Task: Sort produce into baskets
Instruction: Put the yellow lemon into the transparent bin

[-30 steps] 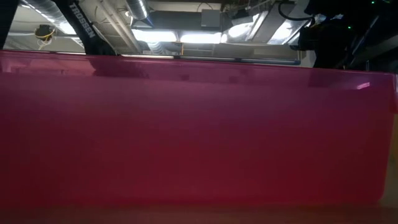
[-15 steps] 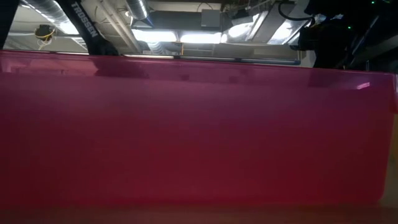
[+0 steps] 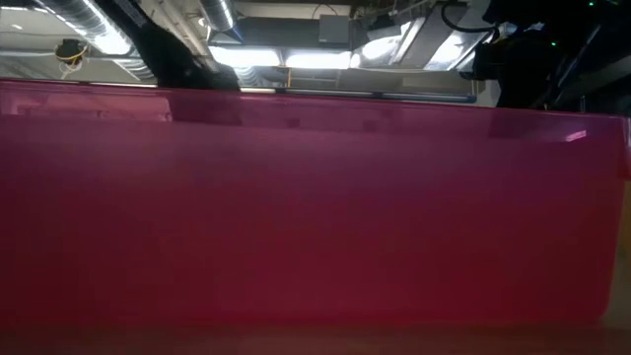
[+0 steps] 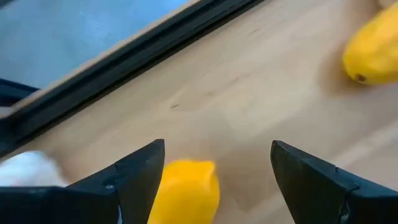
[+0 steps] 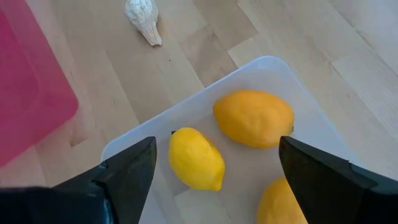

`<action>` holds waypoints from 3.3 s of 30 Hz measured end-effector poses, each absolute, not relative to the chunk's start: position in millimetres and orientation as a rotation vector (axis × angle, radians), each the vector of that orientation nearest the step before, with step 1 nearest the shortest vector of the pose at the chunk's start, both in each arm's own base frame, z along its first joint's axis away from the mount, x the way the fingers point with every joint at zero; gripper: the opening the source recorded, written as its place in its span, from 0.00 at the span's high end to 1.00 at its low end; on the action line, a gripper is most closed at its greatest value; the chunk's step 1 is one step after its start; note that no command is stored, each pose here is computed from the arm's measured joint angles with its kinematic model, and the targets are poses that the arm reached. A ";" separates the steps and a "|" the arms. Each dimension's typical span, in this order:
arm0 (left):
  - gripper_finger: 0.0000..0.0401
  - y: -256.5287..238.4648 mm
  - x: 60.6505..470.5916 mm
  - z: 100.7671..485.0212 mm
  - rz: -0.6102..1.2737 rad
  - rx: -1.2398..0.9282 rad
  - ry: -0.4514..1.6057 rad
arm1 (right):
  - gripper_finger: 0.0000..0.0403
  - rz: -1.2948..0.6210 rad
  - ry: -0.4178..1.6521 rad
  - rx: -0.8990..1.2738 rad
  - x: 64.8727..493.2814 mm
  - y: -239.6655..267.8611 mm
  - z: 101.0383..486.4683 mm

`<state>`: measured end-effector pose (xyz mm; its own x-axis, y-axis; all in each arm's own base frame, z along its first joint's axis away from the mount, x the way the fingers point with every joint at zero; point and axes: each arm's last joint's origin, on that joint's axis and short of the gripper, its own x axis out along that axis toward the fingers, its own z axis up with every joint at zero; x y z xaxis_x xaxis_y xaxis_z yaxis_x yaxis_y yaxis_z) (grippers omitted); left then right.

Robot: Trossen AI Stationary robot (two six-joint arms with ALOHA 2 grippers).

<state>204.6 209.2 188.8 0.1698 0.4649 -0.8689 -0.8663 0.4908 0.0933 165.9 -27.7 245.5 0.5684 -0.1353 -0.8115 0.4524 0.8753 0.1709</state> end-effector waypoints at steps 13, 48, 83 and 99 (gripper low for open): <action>0.28 191.1 187.4 199.7 0.850 -0.230 1.185 | 0.18 -0.353 0.906 0.385 165.9 -27.6 245.4; 0.46 209.9 186.5 145.5 0.953 -0.431 1.259 | 0.18 -0.361 0.906 0.359 165.8 -28.1 245.5; 0.50 101.2 222.2 267.3 0.613 -0.157 0.660 | 0.18 -0.340 0.838 0.345 171.2 -28.8 249.6; 0.50 34.1 259.4 291.8 0.294 -0.036 0.362 | 0.18 -0.134 0.434 0.300 207.3 -30.6 277.2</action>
